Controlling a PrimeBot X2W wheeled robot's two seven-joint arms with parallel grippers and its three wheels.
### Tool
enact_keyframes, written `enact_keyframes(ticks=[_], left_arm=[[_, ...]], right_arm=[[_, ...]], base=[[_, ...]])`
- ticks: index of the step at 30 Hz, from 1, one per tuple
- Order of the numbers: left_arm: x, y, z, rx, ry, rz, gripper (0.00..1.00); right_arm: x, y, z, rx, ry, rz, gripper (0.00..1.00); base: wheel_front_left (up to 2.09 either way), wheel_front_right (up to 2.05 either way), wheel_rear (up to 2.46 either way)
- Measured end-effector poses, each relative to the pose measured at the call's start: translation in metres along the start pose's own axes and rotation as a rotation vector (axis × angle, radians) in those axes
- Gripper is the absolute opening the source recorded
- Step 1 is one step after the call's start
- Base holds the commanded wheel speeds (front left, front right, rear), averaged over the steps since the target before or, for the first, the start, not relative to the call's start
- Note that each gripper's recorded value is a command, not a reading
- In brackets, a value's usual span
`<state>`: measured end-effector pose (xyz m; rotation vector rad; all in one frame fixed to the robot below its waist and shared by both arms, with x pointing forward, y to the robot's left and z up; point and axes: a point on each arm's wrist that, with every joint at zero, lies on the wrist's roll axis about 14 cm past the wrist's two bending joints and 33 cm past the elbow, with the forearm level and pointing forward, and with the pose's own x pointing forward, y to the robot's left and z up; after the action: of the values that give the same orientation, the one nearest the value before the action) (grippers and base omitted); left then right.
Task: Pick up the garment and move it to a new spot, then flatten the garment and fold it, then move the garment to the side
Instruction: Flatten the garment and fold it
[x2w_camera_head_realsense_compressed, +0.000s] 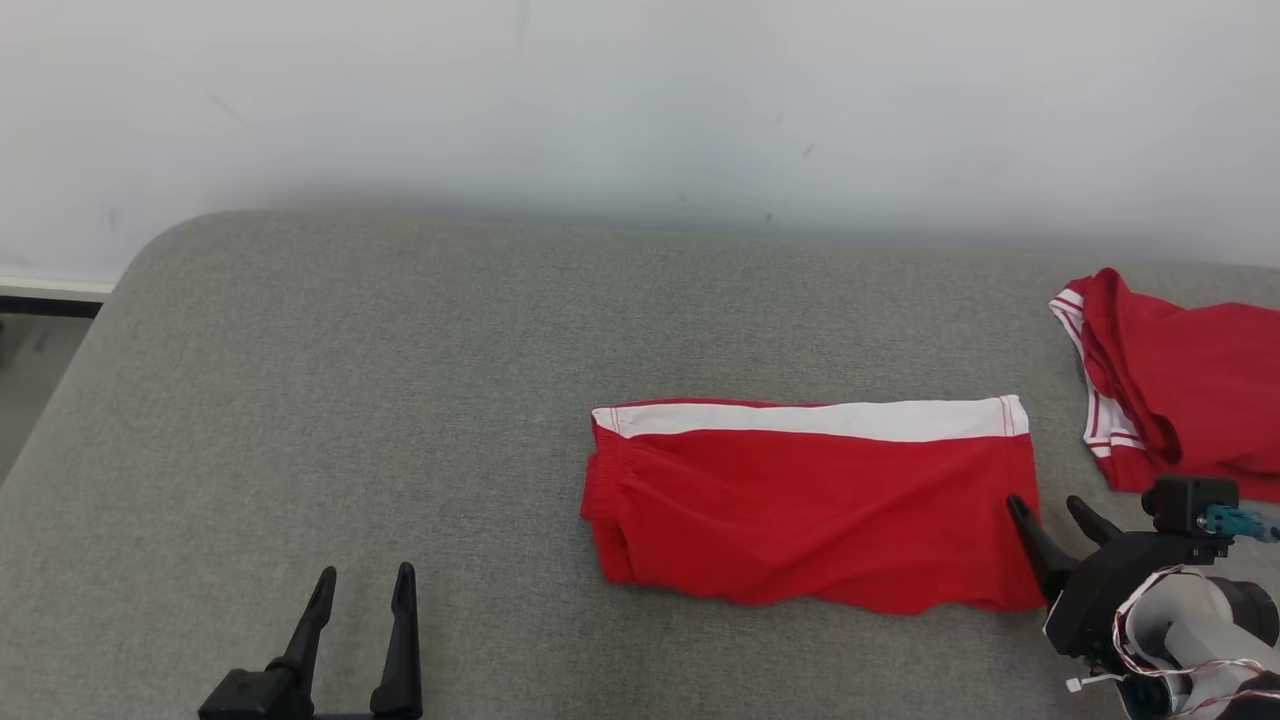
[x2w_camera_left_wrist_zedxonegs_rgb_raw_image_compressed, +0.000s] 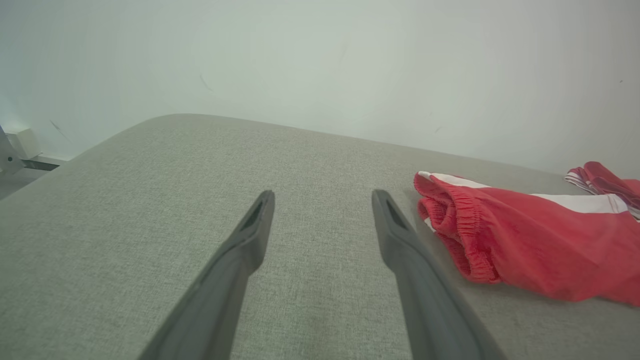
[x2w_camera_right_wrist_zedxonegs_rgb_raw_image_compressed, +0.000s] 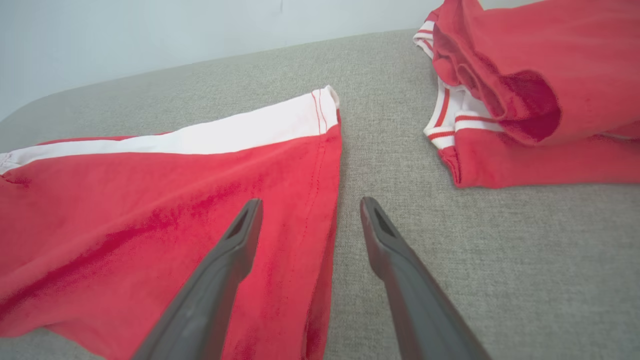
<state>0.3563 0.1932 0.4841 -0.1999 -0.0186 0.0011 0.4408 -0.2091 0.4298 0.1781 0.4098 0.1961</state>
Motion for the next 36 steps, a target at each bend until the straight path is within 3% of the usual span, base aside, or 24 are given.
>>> enact_keyframes(ticks=[5,18,19,20,21,36], left_arm=[[-0.003,0.003,-0.002,0.005,0.007,0.011,1.0],[-0.009,0.013,-0.006,-0.003,0.021,0.044,1.0],[-0.009,0.012,-0.006,-0.004,0.022,0.043,1.0],[-0.009,0.012,-0.006,-0.005,0.022,0.043,1.0],[-0.009,0.013,-0.007,-0.005,0.022,0.043,1.0],[-0.014,0.004,-0.006,-0.017,0.018,0.019,1.0]], right_arm=[[0.011,-0.009,-0.006,-0.069,0.067,-0.043,1.0],[0.021,0.002,-0.043,-0.011,0.223,-0.063,1.0],[0.022,0.003,-0.043,-0.004,0.226,-0.062,0.36],[0.022,0.004,-0.043,0.001,0.225,-0.062,0.11],[0.022,0.003,-0.043,0.007,0.223,-0.063,0.0],[-0.004,-0.038,-0.01,-0.03,0.129,-0.136,0.0]], base=[[0.0,0.0,0.0],[0.0,0.0,0.0],[0.0,0.0,0.0],[0.0,0.0,0.0],[0.0,0.0,0.0],[0.0,0.0,0.0]])
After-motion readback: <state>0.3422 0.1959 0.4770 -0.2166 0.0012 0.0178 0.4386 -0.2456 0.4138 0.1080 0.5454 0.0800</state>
